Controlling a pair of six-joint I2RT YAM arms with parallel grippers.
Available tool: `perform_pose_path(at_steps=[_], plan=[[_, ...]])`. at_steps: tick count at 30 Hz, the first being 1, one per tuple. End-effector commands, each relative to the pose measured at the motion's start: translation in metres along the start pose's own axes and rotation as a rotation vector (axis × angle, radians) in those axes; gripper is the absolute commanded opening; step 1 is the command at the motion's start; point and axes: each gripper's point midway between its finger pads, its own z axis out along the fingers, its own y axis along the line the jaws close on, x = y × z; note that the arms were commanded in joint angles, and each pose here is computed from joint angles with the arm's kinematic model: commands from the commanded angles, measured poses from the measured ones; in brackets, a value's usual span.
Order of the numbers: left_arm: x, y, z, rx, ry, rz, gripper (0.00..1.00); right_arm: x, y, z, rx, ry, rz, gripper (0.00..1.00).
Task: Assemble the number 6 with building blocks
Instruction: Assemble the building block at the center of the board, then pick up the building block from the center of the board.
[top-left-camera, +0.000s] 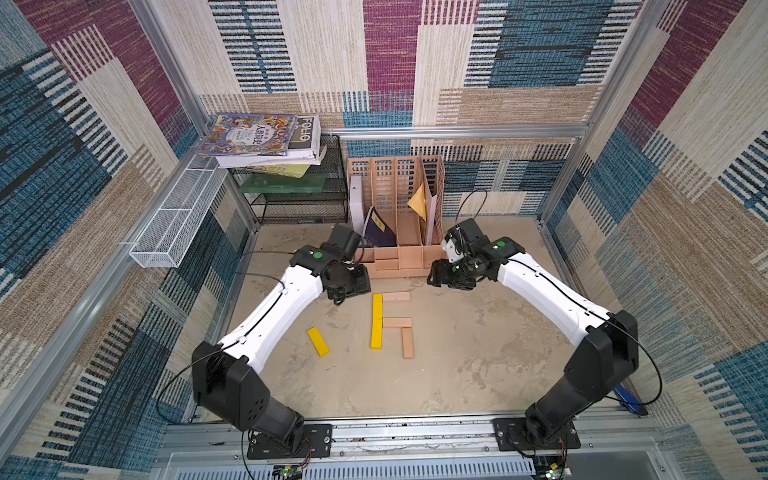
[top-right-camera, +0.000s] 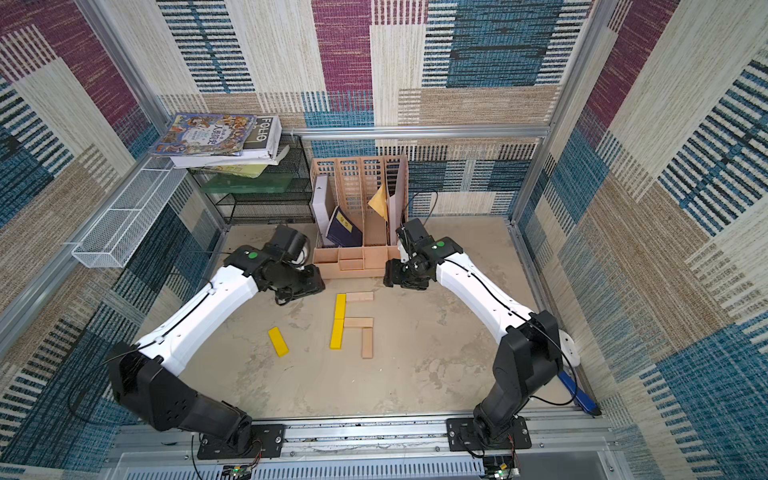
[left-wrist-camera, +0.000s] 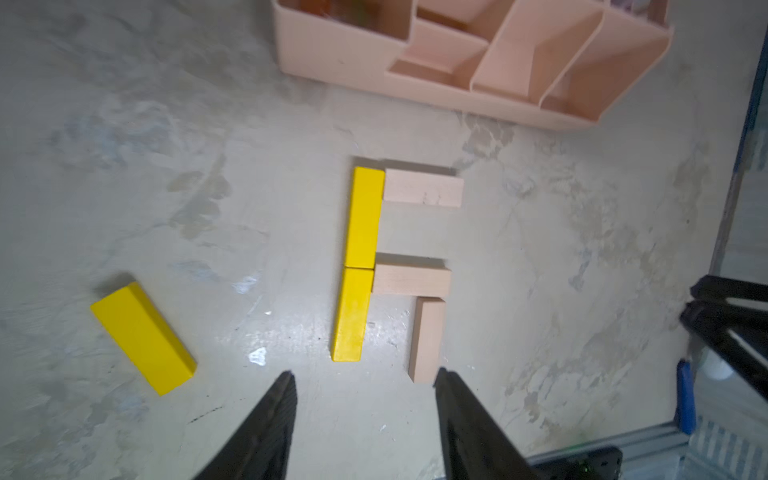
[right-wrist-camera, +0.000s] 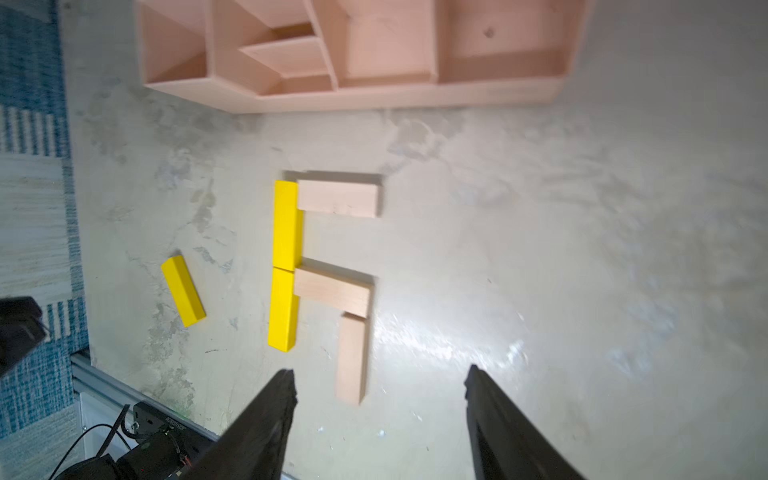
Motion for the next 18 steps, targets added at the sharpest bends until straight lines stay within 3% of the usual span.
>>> perform_pose_path(at_steps=[1, 5, 10, 14, 18], plan=[[-0.016, 0.057, -0.021, -0.089, -0.133, -0.148, 0.59, -0.013, 0.056, 0.022, -0.048, 0.000, -0.343, 0.68], [0.016, 0.127, -0.035, -0.191, -0.165, -0.311, 0.60, 0.006, 0.119, 0.080, -0.066, 0.179, -0.447, 0.68], [0.077, 0.179, -0.041, -0.296, -0.178, -0.470, 0.61, 0.036, 0.188, 0.124, -0.102, 0.226, -0.530, 0.66], [0.117, 0.194, -0.034, -0.293, -0.166, -0.586, 0.61, 0.076, 0.197, 0.147, -0.089, 0.299, -0.513, 0.65], [0.133, 0.197, -0.033, -0.303, -0.134, -0.605, 0.62, 0.103, 0.209, 0.155, -0.076, 0.310, -0.555, 0.65]])
